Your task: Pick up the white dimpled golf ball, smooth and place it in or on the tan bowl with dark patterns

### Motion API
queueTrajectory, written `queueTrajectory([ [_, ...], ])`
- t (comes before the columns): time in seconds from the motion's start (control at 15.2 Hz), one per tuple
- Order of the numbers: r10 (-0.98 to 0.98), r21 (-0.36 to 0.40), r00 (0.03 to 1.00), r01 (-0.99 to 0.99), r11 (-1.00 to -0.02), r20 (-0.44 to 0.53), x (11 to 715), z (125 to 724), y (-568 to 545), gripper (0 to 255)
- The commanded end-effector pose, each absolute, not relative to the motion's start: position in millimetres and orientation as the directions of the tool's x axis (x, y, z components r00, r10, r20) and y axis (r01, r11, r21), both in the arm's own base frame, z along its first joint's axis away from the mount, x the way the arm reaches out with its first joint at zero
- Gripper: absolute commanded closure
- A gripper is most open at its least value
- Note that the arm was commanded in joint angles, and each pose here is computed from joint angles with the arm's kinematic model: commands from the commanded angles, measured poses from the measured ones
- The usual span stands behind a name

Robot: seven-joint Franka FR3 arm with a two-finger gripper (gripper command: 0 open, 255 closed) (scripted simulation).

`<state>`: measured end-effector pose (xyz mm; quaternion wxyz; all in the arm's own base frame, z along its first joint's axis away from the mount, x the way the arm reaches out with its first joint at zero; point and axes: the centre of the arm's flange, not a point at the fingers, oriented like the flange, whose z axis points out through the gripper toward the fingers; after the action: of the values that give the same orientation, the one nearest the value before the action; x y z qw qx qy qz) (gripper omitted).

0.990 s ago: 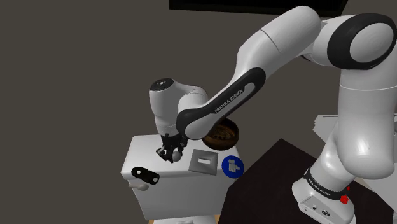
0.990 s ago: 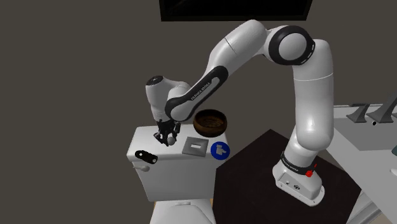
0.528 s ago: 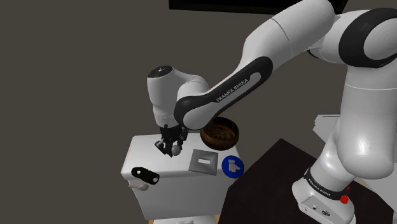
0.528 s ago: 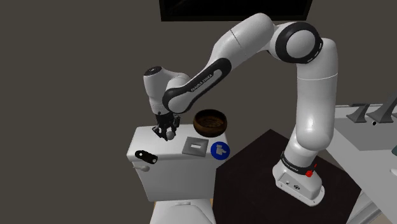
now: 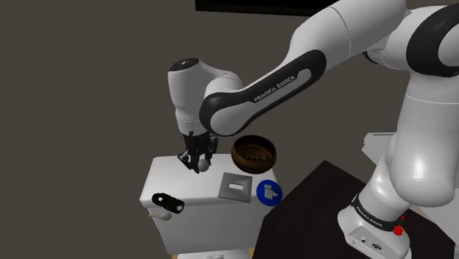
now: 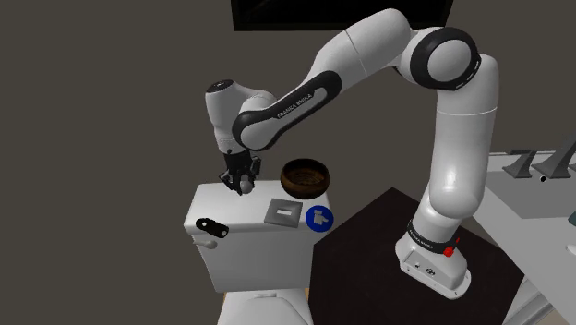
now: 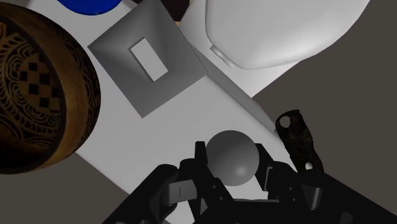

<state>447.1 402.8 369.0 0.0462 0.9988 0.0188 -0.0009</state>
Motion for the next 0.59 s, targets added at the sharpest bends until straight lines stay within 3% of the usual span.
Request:
queueTrajectory([
  [0.0,0.038,0.092,0.999,0.038,-0.995,-0.004,447,380,403,255],
  [0.53,0.038,0.092,0.999,0.038,-0.995,-0.004,447,421,403,255],
])
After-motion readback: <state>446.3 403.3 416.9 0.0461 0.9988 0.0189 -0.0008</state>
